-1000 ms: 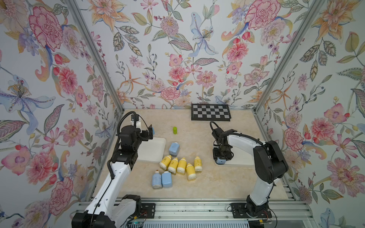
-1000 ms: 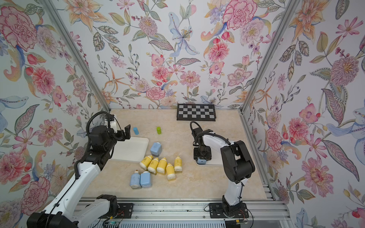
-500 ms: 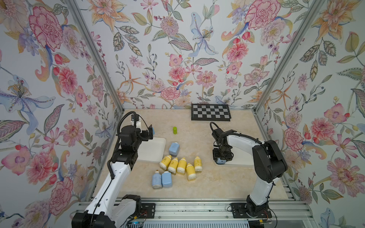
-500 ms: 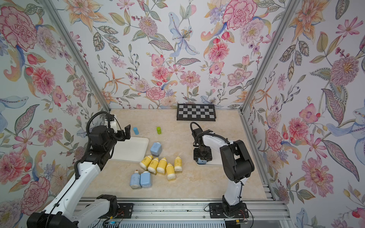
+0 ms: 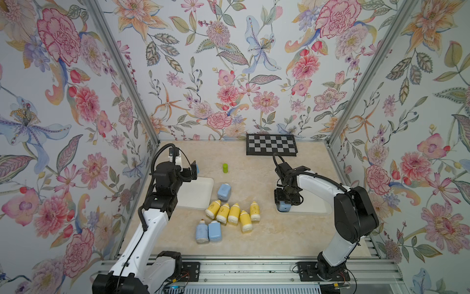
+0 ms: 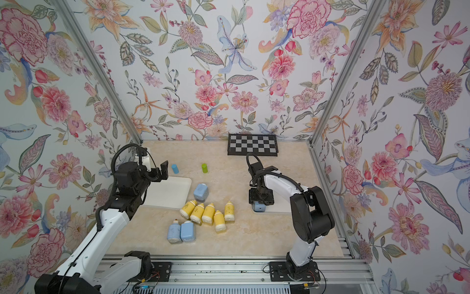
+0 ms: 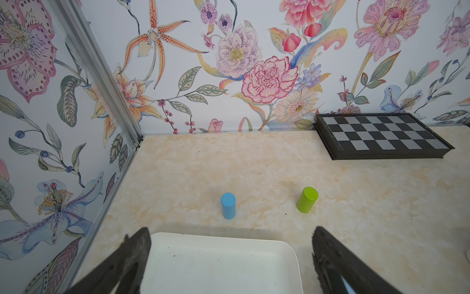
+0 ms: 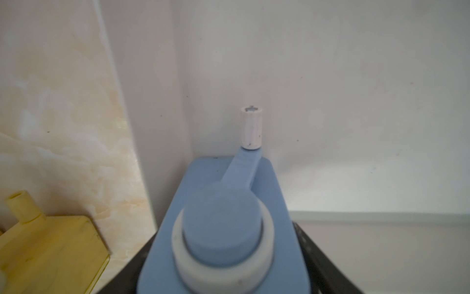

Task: Place the pencil sharpeners by color into the storage box
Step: Place the pencil sharpener in the storage box, then pick up the pencil sharpener from the center of the board.

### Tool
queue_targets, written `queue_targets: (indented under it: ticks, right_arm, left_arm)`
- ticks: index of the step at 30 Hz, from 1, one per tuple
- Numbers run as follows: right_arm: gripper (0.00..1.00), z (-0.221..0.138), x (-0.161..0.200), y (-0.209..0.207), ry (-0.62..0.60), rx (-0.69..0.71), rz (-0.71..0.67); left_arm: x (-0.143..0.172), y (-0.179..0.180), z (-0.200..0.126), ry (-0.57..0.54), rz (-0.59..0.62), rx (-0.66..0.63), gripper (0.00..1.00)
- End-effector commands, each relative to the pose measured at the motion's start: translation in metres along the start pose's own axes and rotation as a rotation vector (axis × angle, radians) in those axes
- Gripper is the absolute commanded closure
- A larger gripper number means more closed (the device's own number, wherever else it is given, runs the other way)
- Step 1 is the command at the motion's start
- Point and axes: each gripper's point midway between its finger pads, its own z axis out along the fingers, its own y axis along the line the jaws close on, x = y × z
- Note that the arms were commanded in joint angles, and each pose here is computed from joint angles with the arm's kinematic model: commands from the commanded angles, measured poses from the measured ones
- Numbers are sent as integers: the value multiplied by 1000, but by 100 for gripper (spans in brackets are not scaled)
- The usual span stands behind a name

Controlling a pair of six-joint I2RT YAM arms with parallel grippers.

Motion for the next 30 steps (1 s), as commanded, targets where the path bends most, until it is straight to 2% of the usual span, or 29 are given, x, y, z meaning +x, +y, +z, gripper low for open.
queue_targets:
  ticks: [1,10,15,21,30]
  right_arm:
    - [27,-19,8,-1,0,3,-6]
    - [24,-100,19,9,-96,7,-8]
    - [23,-136,26,42,-157,-54,10]
    - [21,-132,26,129,-184,-58,-58]
    - [16,-91,-1,255,-174,-126,-103]
  left_arm:
    - [3,-5,-1,4,23,15,0]
    - [-2,-3,-5,-13,24,4,1]
    - [-4,-1,-7,-21,24,-7,0]
    - [-8,5,-11,-35,28,-39,1]
    - [-10,10,-16,-51,30,-70,1]
